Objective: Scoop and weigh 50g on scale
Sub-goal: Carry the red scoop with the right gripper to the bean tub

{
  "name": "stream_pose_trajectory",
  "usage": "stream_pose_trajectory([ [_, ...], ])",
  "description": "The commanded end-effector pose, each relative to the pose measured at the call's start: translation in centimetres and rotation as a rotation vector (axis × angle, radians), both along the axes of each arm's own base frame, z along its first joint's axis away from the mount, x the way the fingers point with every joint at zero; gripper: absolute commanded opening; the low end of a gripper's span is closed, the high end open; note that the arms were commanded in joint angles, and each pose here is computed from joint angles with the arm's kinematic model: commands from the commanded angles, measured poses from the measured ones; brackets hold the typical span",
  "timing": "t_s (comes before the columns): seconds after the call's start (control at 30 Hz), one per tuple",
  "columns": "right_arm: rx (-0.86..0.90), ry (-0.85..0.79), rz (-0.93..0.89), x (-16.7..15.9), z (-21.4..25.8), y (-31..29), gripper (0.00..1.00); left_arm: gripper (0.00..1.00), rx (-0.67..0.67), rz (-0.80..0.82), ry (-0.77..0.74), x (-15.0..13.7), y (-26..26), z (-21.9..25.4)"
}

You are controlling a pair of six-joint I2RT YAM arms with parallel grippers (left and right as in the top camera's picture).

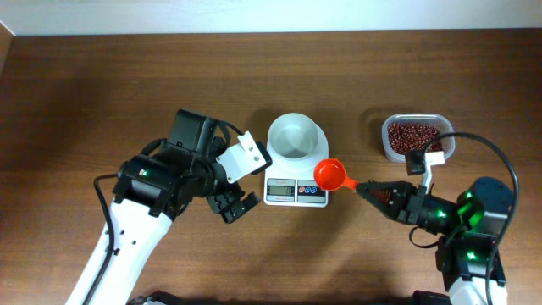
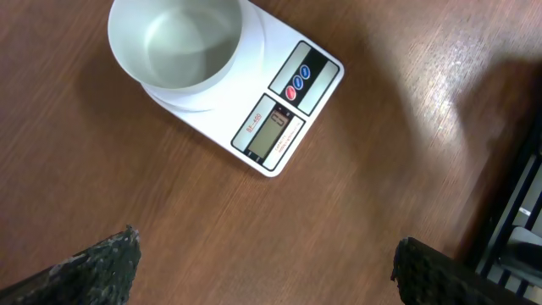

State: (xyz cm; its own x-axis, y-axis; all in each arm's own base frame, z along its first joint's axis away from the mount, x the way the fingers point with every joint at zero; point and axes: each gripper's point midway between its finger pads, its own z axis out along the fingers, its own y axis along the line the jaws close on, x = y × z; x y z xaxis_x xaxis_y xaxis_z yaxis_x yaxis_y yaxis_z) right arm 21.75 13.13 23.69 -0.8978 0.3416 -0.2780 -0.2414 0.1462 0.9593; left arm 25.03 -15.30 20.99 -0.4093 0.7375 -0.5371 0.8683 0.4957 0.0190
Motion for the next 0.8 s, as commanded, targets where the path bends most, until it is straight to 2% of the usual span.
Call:
stream_pose_trajectory([
  [0.0, 0.000, -0.048, 0.037, -0.8, 1.4, 0.4, 0.04, 0.99, -0.025, -0.002, -0.019, -0.1, -0.2, 0.9],
  [0.23, -0.003, -0.052, 0.031, -0.7, 1.4, 0.4, 0.04, 0.99, -0.025, -0.002, -0.019, -0.1, -0.2, 0.9],
  [0.47, -0.030, -0.050, -0.087, 1.1, 1.0, -0.5, 0.04, 0.99, -0.025, -0.002, -0.019, -0.1, -0.2, 0.9],
  [0.77, -0.024, -0.042, -0.062, 0.8, 0.9, -0.3, 0.04, 0.99, -0.025, -0.002, -0.019, -0.1, -0.2, 0.9],
])
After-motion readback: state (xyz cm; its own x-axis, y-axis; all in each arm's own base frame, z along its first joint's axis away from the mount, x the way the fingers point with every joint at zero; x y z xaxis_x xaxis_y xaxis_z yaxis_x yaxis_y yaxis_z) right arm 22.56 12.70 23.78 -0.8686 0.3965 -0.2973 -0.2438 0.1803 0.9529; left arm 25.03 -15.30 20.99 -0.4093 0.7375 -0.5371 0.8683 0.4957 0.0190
